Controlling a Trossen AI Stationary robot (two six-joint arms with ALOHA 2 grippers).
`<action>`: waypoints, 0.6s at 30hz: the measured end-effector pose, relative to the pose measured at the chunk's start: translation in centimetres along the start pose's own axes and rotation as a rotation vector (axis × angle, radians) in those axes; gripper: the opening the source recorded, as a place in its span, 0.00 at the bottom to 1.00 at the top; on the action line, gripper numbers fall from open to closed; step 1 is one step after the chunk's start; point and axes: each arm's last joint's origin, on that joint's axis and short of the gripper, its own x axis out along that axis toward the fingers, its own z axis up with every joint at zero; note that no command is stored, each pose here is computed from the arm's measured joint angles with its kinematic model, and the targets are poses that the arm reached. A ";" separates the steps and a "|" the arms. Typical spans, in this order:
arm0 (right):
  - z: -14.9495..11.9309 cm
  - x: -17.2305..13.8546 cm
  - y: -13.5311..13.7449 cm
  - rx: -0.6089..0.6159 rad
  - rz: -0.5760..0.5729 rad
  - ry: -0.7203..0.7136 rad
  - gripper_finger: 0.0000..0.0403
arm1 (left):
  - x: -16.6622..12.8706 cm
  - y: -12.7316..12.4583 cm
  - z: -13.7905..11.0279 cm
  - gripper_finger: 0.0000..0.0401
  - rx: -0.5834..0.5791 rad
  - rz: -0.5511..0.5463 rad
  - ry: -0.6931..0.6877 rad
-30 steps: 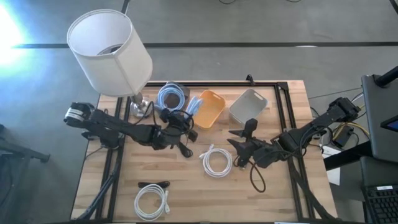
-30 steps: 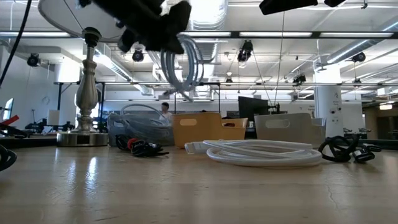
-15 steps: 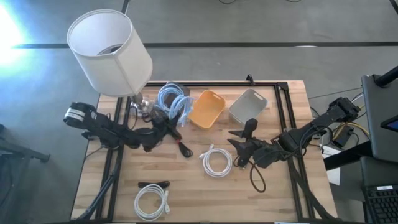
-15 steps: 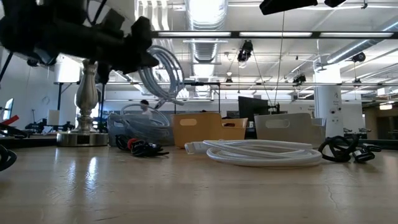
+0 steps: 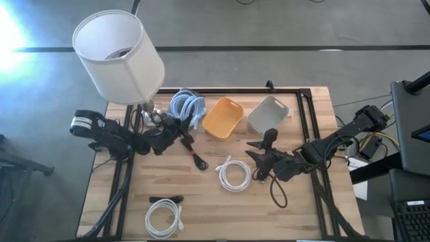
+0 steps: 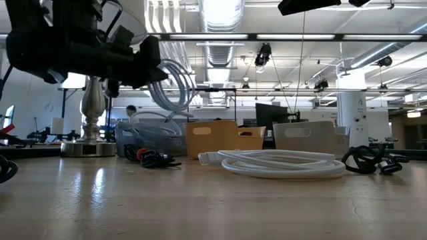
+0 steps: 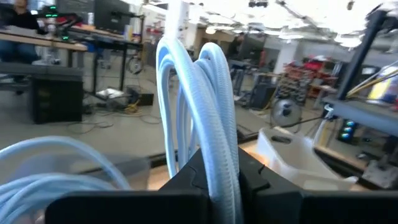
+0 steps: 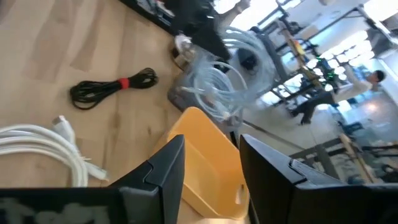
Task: Pick & Place USB Port
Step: Put the blue HDMI cable into the black bin
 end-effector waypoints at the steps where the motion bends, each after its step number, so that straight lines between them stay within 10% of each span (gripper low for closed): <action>1: 0.0 0.0 0.0 0.000 0.014 -0.003 0.37 | 0.4 0.0 0.2 0.05 0.004 -0.002 -0.008; 18: -0.9 0.3 0.7 -0.026 0.036 0.015 0.37 | 2.3 2.1 -0.8 0.05 0.127 0.121 0.096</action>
